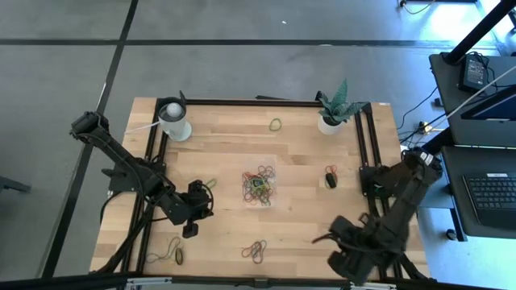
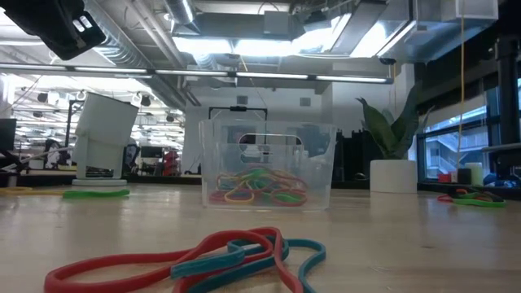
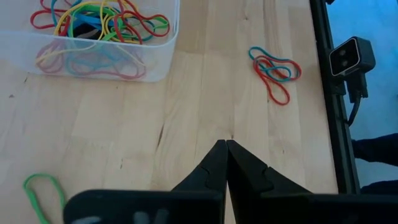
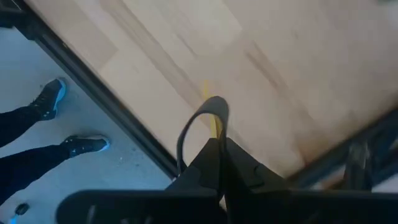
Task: Pick and place rubber bands into bin
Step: Put the black rubber band into the transparent bin
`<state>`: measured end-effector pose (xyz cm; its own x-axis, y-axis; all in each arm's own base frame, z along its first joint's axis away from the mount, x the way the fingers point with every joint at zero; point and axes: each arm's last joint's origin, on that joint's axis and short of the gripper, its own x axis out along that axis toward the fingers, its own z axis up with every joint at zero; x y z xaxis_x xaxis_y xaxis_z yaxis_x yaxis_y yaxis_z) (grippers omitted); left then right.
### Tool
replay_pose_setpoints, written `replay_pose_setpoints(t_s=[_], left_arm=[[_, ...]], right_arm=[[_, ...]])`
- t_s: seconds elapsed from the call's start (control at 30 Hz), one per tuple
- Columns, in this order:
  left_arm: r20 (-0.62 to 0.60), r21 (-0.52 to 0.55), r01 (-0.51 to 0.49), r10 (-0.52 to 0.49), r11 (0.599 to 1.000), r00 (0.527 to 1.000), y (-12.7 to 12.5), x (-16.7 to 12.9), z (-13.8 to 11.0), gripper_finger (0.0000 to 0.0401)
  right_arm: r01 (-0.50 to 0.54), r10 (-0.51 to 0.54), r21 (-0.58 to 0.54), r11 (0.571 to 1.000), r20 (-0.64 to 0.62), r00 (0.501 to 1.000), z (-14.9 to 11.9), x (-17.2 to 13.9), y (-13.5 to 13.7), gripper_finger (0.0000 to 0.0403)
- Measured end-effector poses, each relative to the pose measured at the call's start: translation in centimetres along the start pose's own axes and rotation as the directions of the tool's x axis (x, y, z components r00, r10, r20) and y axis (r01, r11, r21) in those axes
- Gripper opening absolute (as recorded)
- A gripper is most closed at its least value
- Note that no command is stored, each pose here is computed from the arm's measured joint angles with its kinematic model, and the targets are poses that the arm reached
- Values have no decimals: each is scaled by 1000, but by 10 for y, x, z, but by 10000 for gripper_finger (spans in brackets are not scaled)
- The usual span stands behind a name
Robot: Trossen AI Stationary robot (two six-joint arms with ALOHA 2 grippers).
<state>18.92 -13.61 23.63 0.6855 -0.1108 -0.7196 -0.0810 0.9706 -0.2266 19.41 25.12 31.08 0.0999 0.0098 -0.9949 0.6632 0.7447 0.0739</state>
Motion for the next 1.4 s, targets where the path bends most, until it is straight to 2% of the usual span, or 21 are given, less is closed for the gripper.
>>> replay_pose_setpoints(t_s=[0.17, 0.4, 0.67, 0.97, 1.07, 1.23, 1.4], left_arm=[[4, -1, 0, 0, 1000, 1000, 0, 0, 0, 3], [12, -10, -9, 10, 1000, 1000, 0, 0, 1, 3], [14, -26, -11, 11, 1000, 1000, 0, 0, 1, 4], [14, -29, -11, 11, 1000, 1000, 0, 0, 1, 4], [17, -29, -14, 14, 999, 1000, 0, 0, 1, 4], [18, -22, -16, 16, 1000, 1000, 0, 0, 1, 4], [18, -5, -16, 16, 1000, 1000, 0, 0, 1, 4]], right_arm=[[4, -5, 38, 999, 3, 1000, -21, -2, -3, 17], [6, -6, 44, 999, 8, 1000, -26, -2, -4, 34], [19, -20, 18, 1000, 29, 999, -25, -2, -6, 5], [33, -35, 38, 999, 54, 998, -22, 5, -1, 4], [63, -66, 65, 996, 49, 997, -24, 14, 4, 19], [126, -135, 173, 977, 41, 990, -28, 35, 14, 62], [203, -195, 194, 960, -57, 979, -37, 56, 23, 99]])
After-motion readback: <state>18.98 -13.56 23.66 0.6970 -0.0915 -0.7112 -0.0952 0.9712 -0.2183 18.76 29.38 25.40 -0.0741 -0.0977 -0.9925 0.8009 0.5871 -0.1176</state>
